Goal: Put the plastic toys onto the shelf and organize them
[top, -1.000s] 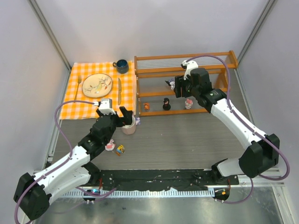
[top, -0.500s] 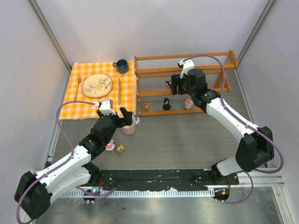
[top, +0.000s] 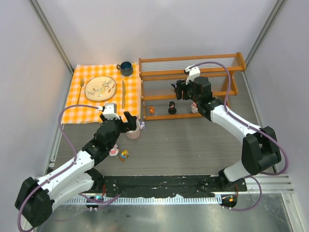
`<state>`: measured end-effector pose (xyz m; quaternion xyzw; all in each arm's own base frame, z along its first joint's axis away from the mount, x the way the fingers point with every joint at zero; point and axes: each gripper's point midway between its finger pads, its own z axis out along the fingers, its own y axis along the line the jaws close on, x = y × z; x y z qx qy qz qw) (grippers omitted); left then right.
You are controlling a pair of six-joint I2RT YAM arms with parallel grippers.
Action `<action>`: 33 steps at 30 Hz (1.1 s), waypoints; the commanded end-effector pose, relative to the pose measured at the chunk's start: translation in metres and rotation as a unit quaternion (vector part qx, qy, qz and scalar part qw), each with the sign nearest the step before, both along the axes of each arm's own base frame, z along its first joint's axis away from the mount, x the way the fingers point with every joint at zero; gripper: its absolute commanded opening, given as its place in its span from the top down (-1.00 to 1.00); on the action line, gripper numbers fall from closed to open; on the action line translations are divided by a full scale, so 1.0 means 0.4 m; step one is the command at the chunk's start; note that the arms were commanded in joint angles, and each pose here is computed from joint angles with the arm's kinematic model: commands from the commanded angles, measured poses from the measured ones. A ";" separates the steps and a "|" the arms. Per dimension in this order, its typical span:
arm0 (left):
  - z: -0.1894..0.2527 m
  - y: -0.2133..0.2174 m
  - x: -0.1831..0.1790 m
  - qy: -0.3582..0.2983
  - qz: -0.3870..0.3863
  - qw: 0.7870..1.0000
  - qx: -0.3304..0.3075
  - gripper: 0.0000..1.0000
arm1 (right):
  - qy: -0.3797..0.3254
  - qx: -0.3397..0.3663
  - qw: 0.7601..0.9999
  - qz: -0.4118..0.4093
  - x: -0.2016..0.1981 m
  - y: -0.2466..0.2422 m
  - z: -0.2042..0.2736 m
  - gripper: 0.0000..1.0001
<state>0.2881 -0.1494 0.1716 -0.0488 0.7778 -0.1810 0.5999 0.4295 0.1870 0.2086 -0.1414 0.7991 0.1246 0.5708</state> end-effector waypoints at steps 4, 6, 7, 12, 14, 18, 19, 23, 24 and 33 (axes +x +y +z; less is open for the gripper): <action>0.031 0.000 0.013 -0.024 0.004 1.000 -0.013 -1.00 | -0.066 0.036 0.997 0.014 0.044 0.022 0.076 -0.34; 0.029 0.002 0.015 -0.024 0.006 1.000 -0.012 -0.99 | -0.068 0.040 0.997 0.016 0.050 0.023 0.077 -0.34; 0.030 0.000 0.014 -0.023 0.004 1.000 -0.012 -1.00 | -0.067 0.040 0.997 0.016 0.052 0.023 0.076 -0.33; 0.028 0.001 0.015 -0.023 0.005 1.000 -0.012 -0.99 | -0.059 0.041 0.997 0.022 0.064 0.022 0.061 -0.33; 0.028 0.001 0.015 -0.023 0.005 1.000 -0.012 -1.00 | -0.056 0.046 0.997 0.028 0.067 0.027 0.057 -0.33; 0.026 0.002 0.014 -0.022 0.005 1.000 -0.012 -1.00 | -0.050 0.045 0.997 0.029 0.069 0.029 0.043 -0.33; 0.027 0.001 0.015 -0.022 0.005 1.000 -0.011 -1.00 | -0.050 0.045 0.997 0.029 0.071 0.030 0.042 -0.32; 0.028 0.003 0.015 -0.023 0.006 1.000 -0.011 -1.00 | -0.048 0.044 0.997 0.029 0.074 0.031 0.034 -0.22; 0.025 0.003 0.015 -0.022 0.006 1.000 -0.010 -1.00 | -0.046 0.045 0.998 0.028 0.076 0.031 0.031 -0.19; 0.023 0.004 0.014 -0.022 0.006 1.000 -0.010 -1.00 | -0.038 0.049 0.998 0.027 0.077 0.029 0.021 0.28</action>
